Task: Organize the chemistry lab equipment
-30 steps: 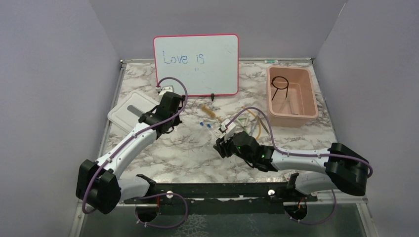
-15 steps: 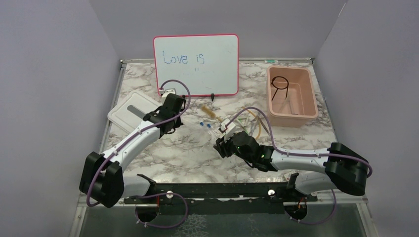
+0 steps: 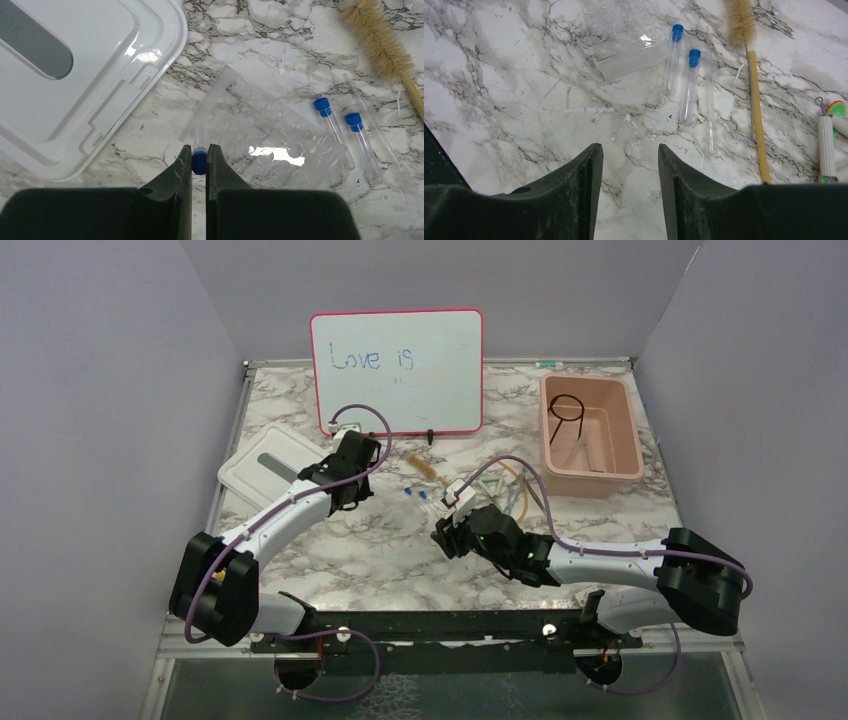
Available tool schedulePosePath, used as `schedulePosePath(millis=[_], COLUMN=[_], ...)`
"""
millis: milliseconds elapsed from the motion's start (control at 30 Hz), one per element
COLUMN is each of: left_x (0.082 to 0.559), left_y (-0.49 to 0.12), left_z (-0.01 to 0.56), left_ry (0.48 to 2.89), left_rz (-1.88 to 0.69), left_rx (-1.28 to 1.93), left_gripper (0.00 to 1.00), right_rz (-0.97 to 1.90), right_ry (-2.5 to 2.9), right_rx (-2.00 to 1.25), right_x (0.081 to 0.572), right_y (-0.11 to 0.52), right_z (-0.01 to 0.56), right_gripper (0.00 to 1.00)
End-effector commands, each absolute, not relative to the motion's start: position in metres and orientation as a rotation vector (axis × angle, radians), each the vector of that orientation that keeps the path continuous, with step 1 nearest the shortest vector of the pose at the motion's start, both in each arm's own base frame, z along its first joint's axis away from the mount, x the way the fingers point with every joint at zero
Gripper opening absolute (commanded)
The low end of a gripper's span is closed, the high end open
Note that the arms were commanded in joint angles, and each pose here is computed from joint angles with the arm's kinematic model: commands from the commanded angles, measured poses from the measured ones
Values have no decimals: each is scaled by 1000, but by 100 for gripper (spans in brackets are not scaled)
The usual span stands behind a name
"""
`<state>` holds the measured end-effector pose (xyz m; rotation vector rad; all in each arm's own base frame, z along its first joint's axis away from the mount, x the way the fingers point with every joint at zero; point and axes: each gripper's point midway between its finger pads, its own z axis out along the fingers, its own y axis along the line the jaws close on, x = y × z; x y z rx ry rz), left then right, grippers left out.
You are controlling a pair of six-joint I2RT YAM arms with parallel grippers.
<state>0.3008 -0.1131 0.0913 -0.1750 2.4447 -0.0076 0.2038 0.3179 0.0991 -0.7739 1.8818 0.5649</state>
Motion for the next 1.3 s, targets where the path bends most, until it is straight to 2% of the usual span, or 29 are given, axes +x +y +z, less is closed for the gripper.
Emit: schedulePosePath(millis=[0, 167, 400, 900, 1267], left_x=[301, 299, 298, 307, 307], left_y=[-115, -118, -119, -110, -98], left_z=[84, 83, 83, 100, 105], left_ry=[2447, 2451, 2454, 2406, 2388], left_rz=[-20, -52, -62, 3, 71], left_rx=[-180, -192, -200, -213, -230], left_gripper=[0, 3, 23, 42, 46], right_rz=[583, 574, 568, 539, 541], right_ry=[1876, 1872, 1865, 1873, 1873], right_rx=[-785, -772, -755, -727, -722], right_x=[203, 205, 206, 210, 210], right_y=[325, 323, 321, 317, 316], right_z=[105, 107, 110, 112, 112], right_gripper=[48, 48, 48, 48, 48])
